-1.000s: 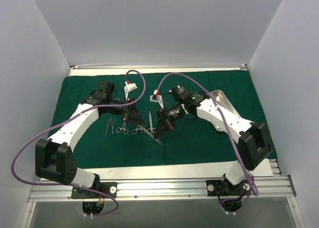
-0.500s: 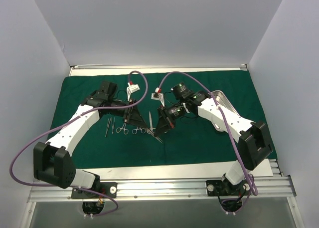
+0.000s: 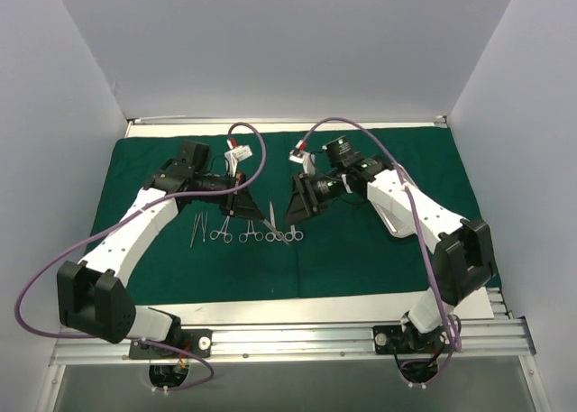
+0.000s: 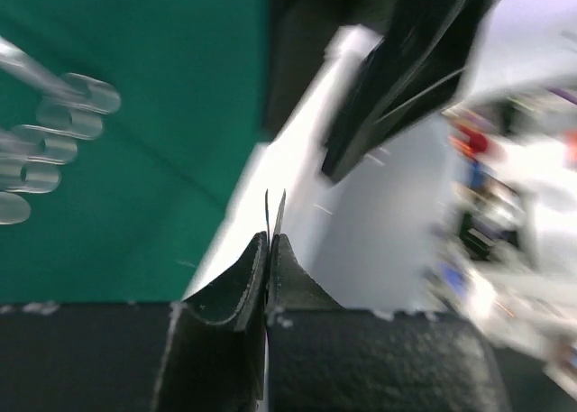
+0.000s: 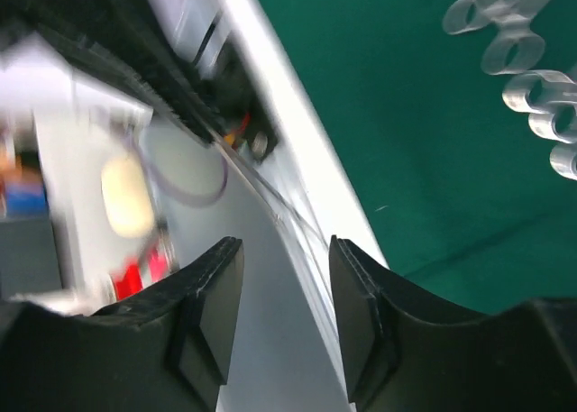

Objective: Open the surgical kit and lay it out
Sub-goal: Place the medical item in the surgical kit.

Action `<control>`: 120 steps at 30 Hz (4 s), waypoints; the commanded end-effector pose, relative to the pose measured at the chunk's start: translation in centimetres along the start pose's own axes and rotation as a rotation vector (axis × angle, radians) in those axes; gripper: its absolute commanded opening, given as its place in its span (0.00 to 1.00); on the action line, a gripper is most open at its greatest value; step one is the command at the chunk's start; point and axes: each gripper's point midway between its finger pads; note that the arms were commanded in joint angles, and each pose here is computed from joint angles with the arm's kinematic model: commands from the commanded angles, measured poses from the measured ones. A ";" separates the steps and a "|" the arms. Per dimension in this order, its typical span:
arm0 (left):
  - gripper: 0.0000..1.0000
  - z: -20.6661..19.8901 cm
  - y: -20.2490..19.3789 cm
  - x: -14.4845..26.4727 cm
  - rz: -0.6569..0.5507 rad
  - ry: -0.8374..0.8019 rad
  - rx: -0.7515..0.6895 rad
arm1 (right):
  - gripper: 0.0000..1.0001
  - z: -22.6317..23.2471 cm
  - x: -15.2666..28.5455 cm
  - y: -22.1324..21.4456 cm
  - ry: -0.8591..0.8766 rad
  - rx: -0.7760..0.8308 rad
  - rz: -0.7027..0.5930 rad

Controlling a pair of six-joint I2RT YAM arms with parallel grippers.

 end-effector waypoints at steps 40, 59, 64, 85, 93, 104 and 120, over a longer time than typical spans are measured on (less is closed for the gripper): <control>0.02 -5.5 12.9 8.6 -0.695 0.541 -0.741 | 0.37 1.9 -0.1 18.7 -0.070 -1.129 -0.607; 0.74 -4.7 9.9 8.0 -0.579 0.528 -0.554 | 0.00 -2.8 3.3 17.3 -0.473 -0.708 -0.591; 0.64 -3.5 11.7 5.7 -0.468 0.535 -0.481 | 0.00 -2.8 4.4 17.1 -0.570 -0.655 -0.592; 0.57 -2.0 11.8 -0.2 -0.177 0.850 -0.734 | 0.00 -1.7 4.9 16.7 -0.521 -0.713 -0.583; 0.57 -0.4 12.2 0.1 -0.181 0.981 -0.737 | 0.00 -1.4 4.9 16.7 -0.504 -0.725 -0.582; 0.46 2.3 12.1 0.5 -0.150 1.085 -0.718 | 0.00 -1.2 5.0 16.5 -0.497 -0.737 -0.587; 0.02 5.4 12.4 1.8 -0.126 1.092 -0.603 | 0.00 -0.7 4.6 16.4 -0.481 -0.735 -0.578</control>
Point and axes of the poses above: each gripper's point midway between its finger pads, its own x axis back along the fingers, its own z axis along the line the jaws close on, y = z × x, and after that the axes turned 2 degrees about x, right-handed
